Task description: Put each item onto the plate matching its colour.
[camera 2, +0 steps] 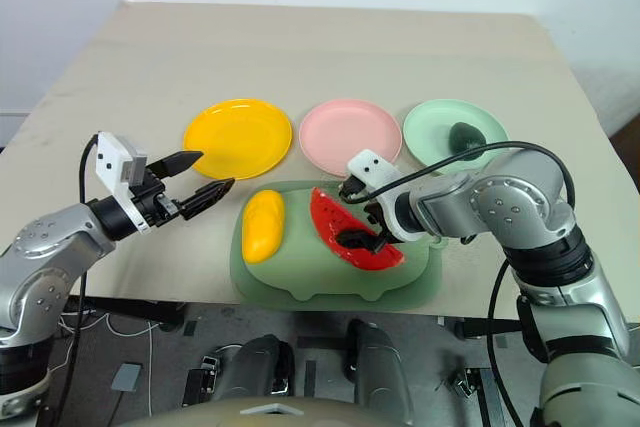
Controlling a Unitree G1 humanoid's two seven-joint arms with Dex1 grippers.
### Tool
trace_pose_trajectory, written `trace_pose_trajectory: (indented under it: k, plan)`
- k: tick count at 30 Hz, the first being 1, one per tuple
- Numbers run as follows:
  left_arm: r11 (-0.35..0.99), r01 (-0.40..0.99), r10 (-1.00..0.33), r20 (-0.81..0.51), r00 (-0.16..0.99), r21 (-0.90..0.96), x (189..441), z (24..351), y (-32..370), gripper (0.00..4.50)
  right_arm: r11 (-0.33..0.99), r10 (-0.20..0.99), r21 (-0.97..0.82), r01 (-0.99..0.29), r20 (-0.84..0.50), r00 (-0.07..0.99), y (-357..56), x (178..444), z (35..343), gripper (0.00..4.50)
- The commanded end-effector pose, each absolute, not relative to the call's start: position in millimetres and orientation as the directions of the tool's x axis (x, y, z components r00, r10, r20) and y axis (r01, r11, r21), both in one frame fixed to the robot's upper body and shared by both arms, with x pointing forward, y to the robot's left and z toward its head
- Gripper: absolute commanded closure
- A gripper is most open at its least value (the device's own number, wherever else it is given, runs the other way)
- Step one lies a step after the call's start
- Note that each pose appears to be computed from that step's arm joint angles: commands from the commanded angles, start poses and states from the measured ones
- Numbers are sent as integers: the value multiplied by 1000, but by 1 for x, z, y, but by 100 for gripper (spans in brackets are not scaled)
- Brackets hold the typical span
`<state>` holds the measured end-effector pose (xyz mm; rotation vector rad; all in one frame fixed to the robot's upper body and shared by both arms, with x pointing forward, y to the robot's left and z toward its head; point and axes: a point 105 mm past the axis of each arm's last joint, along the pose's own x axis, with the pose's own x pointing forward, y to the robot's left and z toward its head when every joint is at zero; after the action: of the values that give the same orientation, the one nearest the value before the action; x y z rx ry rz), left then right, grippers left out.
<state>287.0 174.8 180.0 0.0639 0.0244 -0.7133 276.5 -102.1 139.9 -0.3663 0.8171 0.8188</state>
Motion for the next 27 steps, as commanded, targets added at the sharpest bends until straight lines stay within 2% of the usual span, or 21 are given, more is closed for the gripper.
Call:
trace_pose_trajectory:
  k: [1,5,7,8,12,16,20,26,27]
  plan:
    - [747,658,-661,-8,751,93,284,190,172,0,619,486,-48,-784,-762,429,-105,273,143,56]
    - [749,655,-658,-8,753,96,283,190,173,0,590,513,-66,-804,-738,437,-101,274,153,180]
    - [750,654,-656,-8,754,98,283,191,174,0,575,538,-75,-815,-716,445,-97,277,163,195]
    - [751,653,-656,-7,755,98,284,191,174,0,570,545,-78,-818,-709,448,-95,278,167,196]
    - [755,647,-651,-2,759,105,285,193,176,0,597,559,-175,-783,-609,563,-95,310,211,196]
    - [756,645,-649,-1,761,110,286,193,176,0,626,532,-297,-721,-514,673,-104,353,244,196]
    - [758,641,-646,4,763,119,288,196,177,0,601,524,-352,-717,-504,687,-106,387,242,196]
    - [770,623,-630,6,777,137,286,199,180,0,577,515,-365,-731,-532,672,-105,428,214,196]
    - [774,618,-625,6,781,138,284,199,182,0,567,526,-362,-739,-532,664,-103,431,211,162]
